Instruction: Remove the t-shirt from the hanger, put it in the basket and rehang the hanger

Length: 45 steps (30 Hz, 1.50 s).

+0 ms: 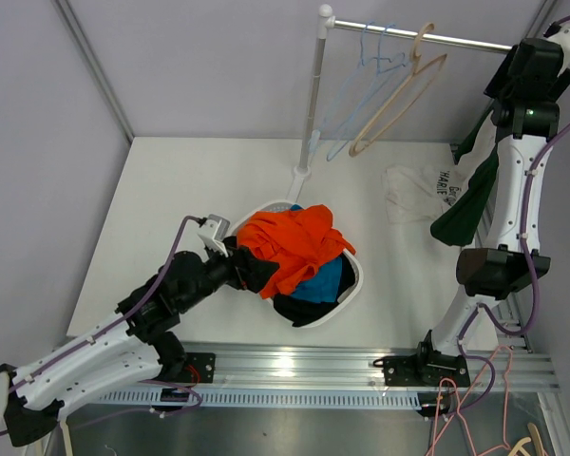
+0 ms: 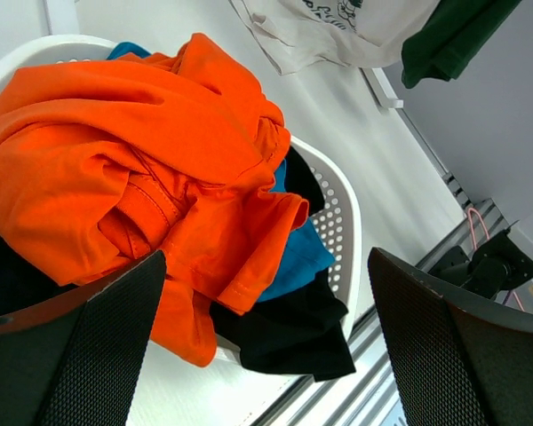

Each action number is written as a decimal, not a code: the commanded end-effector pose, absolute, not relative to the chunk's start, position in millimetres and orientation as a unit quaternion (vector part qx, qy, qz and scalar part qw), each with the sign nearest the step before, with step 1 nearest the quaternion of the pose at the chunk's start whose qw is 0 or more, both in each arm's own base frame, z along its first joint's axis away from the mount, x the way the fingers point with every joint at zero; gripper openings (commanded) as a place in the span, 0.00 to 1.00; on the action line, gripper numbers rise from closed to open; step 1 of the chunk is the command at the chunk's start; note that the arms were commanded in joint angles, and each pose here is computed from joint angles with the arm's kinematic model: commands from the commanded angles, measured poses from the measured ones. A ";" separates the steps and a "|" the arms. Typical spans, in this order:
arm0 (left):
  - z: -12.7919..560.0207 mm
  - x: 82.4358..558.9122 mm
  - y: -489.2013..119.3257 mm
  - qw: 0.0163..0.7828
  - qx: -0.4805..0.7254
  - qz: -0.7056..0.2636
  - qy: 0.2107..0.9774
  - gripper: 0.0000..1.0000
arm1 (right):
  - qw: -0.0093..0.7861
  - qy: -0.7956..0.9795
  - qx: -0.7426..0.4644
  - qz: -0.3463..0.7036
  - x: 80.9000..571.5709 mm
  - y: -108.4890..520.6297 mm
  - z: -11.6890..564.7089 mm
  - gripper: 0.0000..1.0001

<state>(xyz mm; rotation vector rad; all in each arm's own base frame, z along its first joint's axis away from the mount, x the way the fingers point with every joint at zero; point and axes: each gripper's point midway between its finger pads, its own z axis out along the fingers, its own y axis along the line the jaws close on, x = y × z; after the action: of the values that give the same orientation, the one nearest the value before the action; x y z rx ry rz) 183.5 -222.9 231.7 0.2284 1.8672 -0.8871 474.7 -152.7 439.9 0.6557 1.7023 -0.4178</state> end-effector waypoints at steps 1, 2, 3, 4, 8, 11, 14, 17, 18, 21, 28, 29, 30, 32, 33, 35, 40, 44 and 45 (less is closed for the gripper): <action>243.1 193.6 -223.8 0.532 0.091 -0.367 0.758 1.00 | 0.624 0.706 0.285 -0.175 480.6 -160.9 461.8 0.74; 242.1 194.8 -224.5 0.532 0.090 -0.366 0.758 1.00 | 0.626 0.705 0.284 -0.175 480.8 -161.3 463.4 0.70; 243.9 195.5 -224.5 0.534 0.091 -0.366 0.757 0.99 | 0.627 0.705 0.282 -0.175 481.9 -161.2 463.6 0.63; 241.6 195.9 -224.4 0.534 0.092 -0.364 0.758 1.00 | 0.630 0.702 0.281 -0.175 482.1 -161.6 466.0 0.61; 239.7 198.0 -222.5 0.538 0.088 -0.361 0.757 0.99 | 0.632 0.701 0.278 -0.177 483.4 -164.0 467.9 0.48; 241.1 198.9 -222.9 0.540 0.088 -0.362 0.754 1.00 | 0.636 0.701 0.273 -0.170 485.0 -164.4 470.6 0.41; 241.9 200.2 -223.6 0.542 0.089 -0.362 0.753 0.99 | 0.640 0.700 0.271 -0.167 485.8 -164.4 473.9 0.32; 242.2 202.4 -223.2 0.544 0.091 -0.358 0.754 1.00 | 0.636 0.702 0.270 -0.172 486.9 -168.1 470.3 0.30; 242.9 203.3 -222.5 0.545 0.090 -0.357 0.753 0.99 | 0.635 0.703 0.270 -0.172 487.2 -169.2 469.5 0.30; 241.8 204.2 -221.7 0.544 0.089 -0.357 0.754 1.00 | 0.633 0.704 0.273 -0.173 486.8 -174.2 467.5 0.28; 238.1 207.0 -221.7 0.543 0.086 -0.356 0.756 0.99 | 0.630 0.706 0.275 -0.170 488.6 -181.4 462.8 0.13; 237.6 207.7 -221.3 0.544 0.086 -0.354 0.756 1.00 | 0.630 0.705 0.277 -0.168 488.5 -182.3 462.8 0.10; 237.9 208.4 -221.5 0.545 0.085 -0.354 0.755 1.00 | 0.631 0.705 0.277 -0.166 488.8 -182.2 462.8 0.02; 237.8 208.7 -221.8 0.544 0.084 -0.354 0.756 1.00 | 0.632 0.707 0.277 -0.158 490.6 -180.5 461.5 0.00; 236.6 209.2 -222.4 0.544 0.084 -0.355 0.756 1.00 | 0.632 0.708 0.275 -0.155 491.6 -178.9 460.9 0.00; 235.2 209.8 -223.6 0.544 0.084 -0.356 0.756 1.00 | 0.632 0.709 0.274 -0.150 492.3 -178.1 460.8 0.00; 229.5 212.0 -225.7 0.541 0.084 -0.354 0.758 1.00 | 0.644 0.706 0.266 -0.124 491.8 -168.4 469.8 0.00; 233.2 212.8 -227.5 0.544 0.087 -0.356 0.755 1.00 | 0.654 0.711 0.244 -0.078 493.4 -147.4 476.7 0.00; 232.8 212.4 -227.8 0.543 0.089 -0.356 0.755 1.00 | 0.655 0.713 0.238 -0.076 494.0 -141.7 477.6 0.00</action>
<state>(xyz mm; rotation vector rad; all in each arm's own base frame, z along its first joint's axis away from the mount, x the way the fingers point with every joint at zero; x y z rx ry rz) 208.6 -225.5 221.4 0.1958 1.8476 -0.8320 499.5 -162.1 448.3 0.5885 1.6708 -0.2664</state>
